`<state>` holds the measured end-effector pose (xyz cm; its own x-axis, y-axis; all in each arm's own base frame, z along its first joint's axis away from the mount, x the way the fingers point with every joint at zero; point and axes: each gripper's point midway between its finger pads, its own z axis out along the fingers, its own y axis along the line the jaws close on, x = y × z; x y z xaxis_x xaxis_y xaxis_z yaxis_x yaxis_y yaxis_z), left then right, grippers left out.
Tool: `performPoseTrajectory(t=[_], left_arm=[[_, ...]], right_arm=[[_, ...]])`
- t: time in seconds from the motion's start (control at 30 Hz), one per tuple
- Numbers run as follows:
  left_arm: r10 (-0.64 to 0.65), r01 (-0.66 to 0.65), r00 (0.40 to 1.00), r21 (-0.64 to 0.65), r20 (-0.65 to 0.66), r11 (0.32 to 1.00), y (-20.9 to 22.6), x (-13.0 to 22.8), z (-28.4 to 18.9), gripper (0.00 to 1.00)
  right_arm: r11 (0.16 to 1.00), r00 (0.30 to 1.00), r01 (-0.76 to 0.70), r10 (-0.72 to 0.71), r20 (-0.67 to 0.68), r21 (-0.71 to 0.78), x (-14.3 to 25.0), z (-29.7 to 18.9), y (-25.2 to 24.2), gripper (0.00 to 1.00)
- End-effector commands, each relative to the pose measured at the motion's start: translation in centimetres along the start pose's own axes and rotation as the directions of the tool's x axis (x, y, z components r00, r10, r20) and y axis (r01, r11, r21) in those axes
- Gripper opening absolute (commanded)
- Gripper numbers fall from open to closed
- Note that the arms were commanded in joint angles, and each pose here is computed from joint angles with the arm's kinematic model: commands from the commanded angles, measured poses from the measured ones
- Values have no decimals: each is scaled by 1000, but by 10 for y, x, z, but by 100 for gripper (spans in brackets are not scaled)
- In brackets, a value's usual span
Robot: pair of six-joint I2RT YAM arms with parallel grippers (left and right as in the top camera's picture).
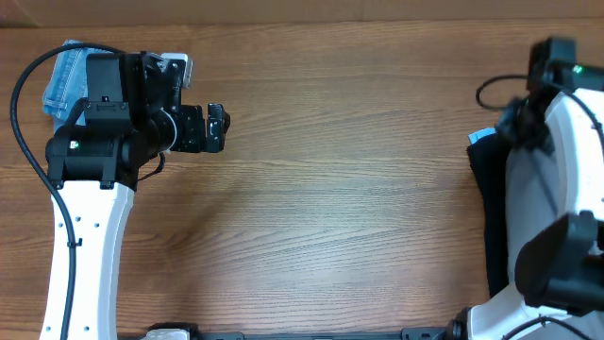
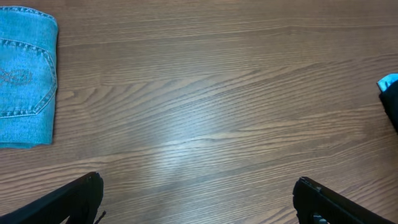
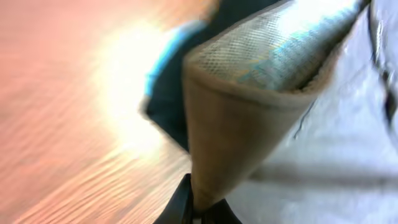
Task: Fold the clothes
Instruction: 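Grasp the grey shorts waistband with the right gripper and lift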
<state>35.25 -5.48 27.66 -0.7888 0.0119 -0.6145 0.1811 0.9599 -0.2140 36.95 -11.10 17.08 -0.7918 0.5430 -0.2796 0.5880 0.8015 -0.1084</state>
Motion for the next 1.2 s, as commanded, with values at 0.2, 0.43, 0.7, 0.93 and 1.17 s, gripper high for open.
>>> performPoseTrajectory(t=[0.2,0.43,0.7,0.93,1.17], left_arm=[[0,14,995,-136,97,991,19,-23,-35,100],[-12,72,975,-262,224,962,43,-48,-94,100],[22,2,977,-111,211,994,16,-53,-86,100],[212,-213,977,79,24,974,-35,-37,-13,100],[369,-345,898,137,-239,928,-59,3,103,100]], right_arm=[[804,917,382,-271,292,-456,51,-149,196,4],[549,760,650,-481,437,-526,190,-194,321,46],[597,720,678,-417,555,-430,181,-242,302,71],[656,761,597,-279,586,-463,129,-291,236,70],[640,759,552,-120,640,-534,111,-347,167,70]])
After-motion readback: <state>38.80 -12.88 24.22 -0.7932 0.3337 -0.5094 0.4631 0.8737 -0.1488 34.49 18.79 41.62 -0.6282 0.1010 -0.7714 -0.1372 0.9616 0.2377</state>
